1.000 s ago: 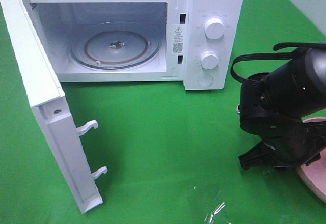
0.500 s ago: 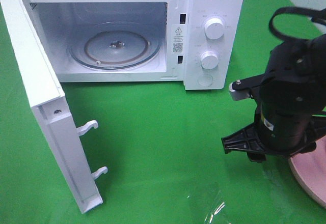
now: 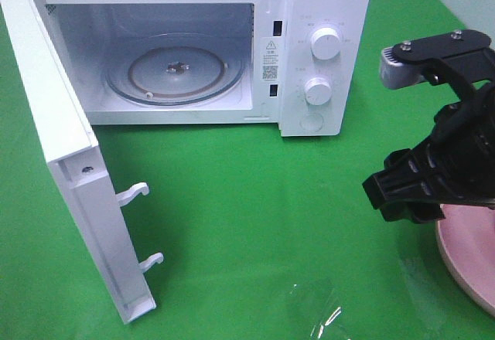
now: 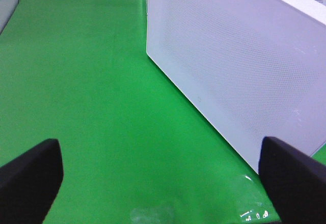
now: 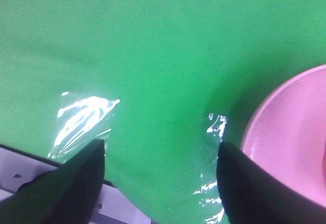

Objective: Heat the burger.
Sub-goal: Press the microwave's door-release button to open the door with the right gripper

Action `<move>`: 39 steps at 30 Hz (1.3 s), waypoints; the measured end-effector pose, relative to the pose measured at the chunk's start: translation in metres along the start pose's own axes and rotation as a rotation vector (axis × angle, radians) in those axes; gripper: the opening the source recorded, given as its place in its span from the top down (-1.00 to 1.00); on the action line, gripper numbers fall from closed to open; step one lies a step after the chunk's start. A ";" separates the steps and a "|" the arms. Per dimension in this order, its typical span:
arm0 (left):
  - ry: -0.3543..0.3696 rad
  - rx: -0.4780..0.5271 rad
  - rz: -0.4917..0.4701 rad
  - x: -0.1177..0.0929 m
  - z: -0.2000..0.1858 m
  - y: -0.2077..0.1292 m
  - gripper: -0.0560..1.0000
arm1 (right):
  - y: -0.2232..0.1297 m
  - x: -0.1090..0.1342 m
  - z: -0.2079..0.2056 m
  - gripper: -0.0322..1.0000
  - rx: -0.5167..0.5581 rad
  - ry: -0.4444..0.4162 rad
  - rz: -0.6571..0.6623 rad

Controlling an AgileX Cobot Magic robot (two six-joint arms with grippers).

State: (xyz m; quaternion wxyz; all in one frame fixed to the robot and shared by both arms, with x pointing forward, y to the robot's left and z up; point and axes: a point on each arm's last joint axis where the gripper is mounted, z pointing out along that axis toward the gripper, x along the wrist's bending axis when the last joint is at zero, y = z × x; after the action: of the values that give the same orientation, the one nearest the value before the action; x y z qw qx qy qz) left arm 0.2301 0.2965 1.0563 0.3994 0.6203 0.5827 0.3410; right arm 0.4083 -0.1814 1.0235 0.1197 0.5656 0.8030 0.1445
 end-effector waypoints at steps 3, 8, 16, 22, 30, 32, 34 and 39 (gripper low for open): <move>0.000 0.000 0.000 0.000 0.000 0.000 -0.92 | -0.006 0.001 -0.013 -0.36 -0.006 0.053 -0.040; 0.000 0.000 0.000 0.000 0.000 0.000 -0.92 | -0.013 -0.001 -0.026 -0.42 -0.023 0.087 -0.062; 0.000 0.000 0.000 0.000 0.000 0.000 -0.92 | -0.035 -0.011 -0.051 -0.43 -0.039 0.088 -0.070; 0.000 0.000 0.000 0.000 0.000 0.000 -0.92 | -0.071 -0.025 -0.067 -0.43 -0.154 0.116 -0.070; 0.000 0.000 0.000 0.000 0.000 0.000 -0.92 | -0.097 -0.042 -0.075 -0.43 -0.258 0.097 0.012; 0.000 0.000 0.000 0.000 0.000 0.000 -0.92 | -0.104 -0.048 -0.079 -0.44 -0.299 0.074 0.051; 0.000 0.000 0.000 0.000 0.000 0.000 -0.92 | -0.114 -0.055 -0.086 -0.44 -0.361 0.038 0.098; 0.000 0.000 0.000 0.000 0.000 0.000 -0.92 | -0.126 -0.060 -0.091 -0.44 -0.428 0.002 0.160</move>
State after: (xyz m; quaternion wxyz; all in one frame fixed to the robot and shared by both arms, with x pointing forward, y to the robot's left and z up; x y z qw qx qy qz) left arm 0.2301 0.2965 1.0563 0.3994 0.6203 0.5827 0.3410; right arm 0.2860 -0.2872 1.0635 0.2244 0.5891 0.7067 0.3213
